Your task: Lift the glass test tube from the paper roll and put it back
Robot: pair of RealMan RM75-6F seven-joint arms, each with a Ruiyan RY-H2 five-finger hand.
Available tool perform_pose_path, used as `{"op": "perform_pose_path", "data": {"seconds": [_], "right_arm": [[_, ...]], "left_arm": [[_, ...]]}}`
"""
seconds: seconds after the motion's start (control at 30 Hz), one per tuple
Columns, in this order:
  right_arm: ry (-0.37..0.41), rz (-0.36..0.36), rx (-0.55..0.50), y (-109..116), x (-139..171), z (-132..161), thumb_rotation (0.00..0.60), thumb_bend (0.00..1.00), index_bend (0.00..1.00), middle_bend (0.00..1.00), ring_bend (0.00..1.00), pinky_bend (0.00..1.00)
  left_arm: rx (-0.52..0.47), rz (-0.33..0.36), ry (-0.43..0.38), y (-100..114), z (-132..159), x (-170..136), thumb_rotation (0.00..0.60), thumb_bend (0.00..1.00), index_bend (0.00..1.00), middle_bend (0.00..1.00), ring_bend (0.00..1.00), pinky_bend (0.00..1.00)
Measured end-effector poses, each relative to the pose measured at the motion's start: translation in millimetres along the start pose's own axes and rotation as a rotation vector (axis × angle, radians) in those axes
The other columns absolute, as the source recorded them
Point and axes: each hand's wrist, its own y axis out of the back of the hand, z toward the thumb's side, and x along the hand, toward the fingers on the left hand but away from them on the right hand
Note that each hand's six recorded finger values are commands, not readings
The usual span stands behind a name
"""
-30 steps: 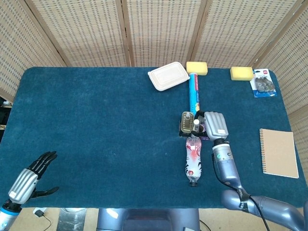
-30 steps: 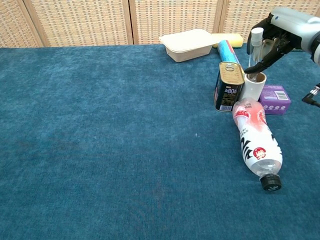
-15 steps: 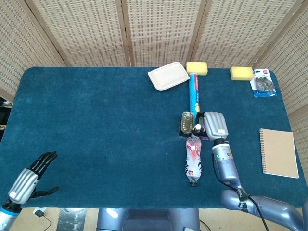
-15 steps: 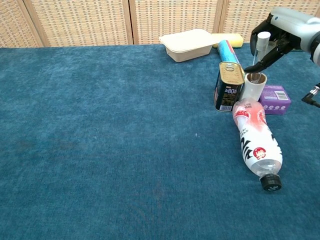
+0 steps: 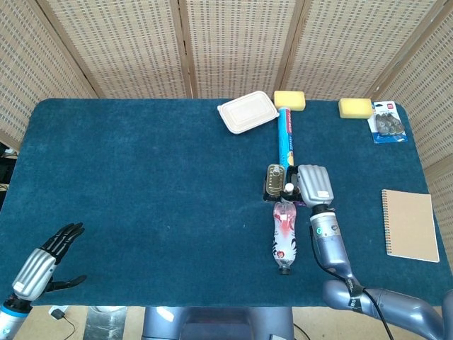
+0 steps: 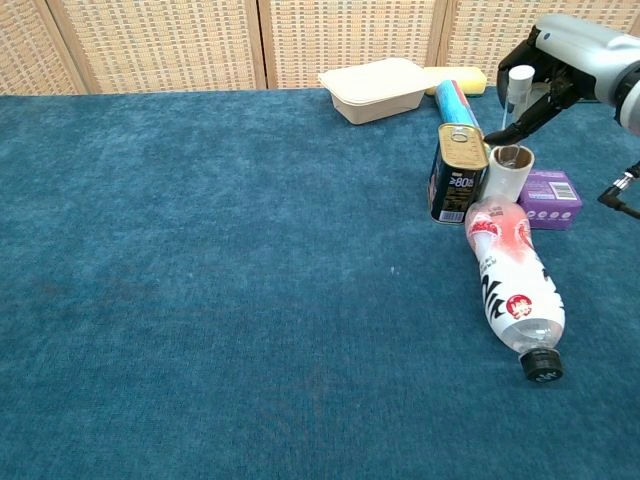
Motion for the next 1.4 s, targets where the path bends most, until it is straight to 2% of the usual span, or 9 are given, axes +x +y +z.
{"op": "perform_pose_path", "data": {"seconds": [0.23, 1.1, 1.4], "right_arm": [[0.002, -0.011, 0.004, 1.2, 0.4, -0.1, 0.6, 0.23, 0.71, 0.77, 0.78, 0.62], [0.022, -0.03, -0.03, -1.3, -1.9, 6.4, 0.6, 0.26, 0.77, 0.85, 0.88, 0.69], [0.034, -0.038, -0.032, -1.1, -2.1, 9.8, 0.6, 0.27, 0.77, 0.85, 0.89, 0.69]], "left_arm": [[-0.001, -0.002, -0.001, -0.5, 0.3, 0.5, 0.6, 0.06, 0.0, 0.05, 0.04, 0.21], [-0.002, -0.006, 0.001, -0.8, -0.1, 0.3, 0.6, 0.06, 0.0, 0.05, 0.04, 0.21], [-0.001, -0.008, 0.004, -1.1, -1.0, 0.2, 0.6, 0.06, 0.0, 0.05, 0.04, 0.21]]}}
